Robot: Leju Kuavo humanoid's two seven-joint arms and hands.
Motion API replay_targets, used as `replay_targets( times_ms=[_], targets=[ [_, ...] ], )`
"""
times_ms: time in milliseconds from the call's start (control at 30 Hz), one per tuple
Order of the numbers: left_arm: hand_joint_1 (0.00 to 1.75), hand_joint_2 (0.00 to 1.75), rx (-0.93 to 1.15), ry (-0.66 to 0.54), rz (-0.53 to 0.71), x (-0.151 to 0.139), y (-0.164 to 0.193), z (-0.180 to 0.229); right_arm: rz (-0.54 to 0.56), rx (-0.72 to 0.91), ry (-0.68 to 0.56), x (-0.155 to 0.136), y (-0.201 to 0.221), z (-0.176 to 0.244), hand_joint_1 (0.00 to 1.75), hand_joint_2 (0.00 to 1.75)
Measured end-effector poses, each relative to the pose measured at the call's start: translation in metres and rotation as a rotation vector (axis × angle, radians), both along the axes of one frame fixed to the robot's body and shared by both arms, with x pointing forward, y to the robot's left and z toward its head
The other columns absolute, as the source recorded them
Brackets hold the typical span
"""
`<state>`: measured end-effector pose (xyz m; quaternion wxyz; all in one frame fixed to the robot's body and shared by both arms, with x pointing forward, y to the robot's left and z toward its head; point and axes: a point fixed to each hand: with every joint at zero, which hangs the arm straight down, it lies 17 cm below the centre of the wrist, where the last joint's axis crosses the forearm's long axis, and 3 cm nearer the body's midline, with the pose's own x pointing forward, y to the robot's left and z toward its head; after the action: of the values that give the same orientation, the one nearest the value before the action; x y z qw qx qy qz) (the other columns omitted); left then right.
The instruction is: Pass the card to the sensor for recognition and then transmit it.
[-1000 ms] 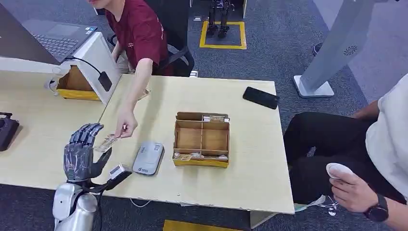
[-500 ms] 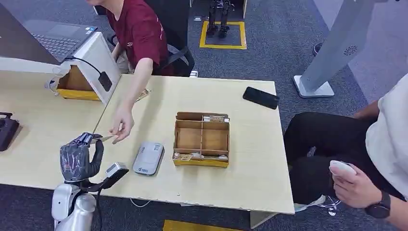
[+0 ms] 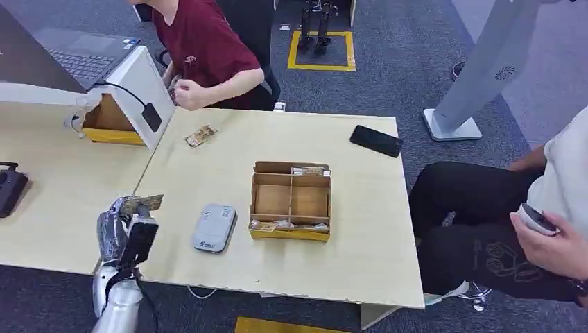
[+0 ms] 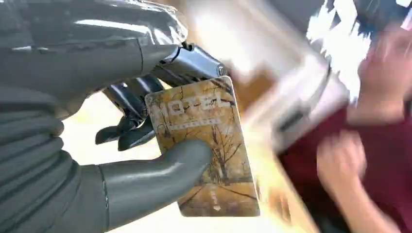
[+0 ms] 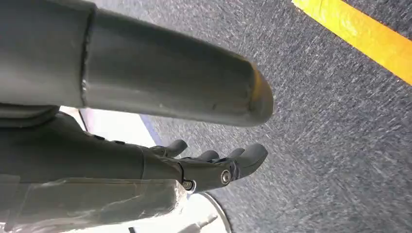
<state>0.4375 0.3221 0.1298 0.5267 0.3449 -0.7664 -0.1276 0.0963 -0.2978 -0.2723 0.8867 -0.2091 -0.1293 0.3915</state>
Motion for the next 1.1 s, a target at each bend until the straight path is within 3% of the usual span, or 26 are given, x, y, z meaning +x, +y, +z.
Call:
replay_targets(
  times_ms=[133,333,600,867,1100],
  targets=[
    [1.75,1.75,-0.297,0.137,-0.223,-0.004,-0.048,-0.018,-0.021,-0.004,0.002,-0.006,-0.002,0.0,0.0,0.0],
    [1.75,1.75,-0.461,0.271,-0.361,-0.017,-0.08,-0.028,-0.035,-0.003,0.0,-0.008,0.0,0.0,0.0,0.0],
    [1.75,1.75,-0.395,0.289,-0.316,-0.016,-0.068,-0.031,-0.04,-0.009,0.001,-0.009,0.0,0.0,0.0,0.0],
    [1.75,1.75,-0.238,0.305,-0.176,0.006,-0.048,-0.044,-0.027,-0.007,0.004,-0.008,0.005,0.0,0.0,0.0],
    [1.75,1.75,-0.239,0.33,-0.154,0.02,-0.049,-0.054,-0.015,-0.008,0.003,-0.007,0.005,0.0,0.0,0.0]
  ],
)
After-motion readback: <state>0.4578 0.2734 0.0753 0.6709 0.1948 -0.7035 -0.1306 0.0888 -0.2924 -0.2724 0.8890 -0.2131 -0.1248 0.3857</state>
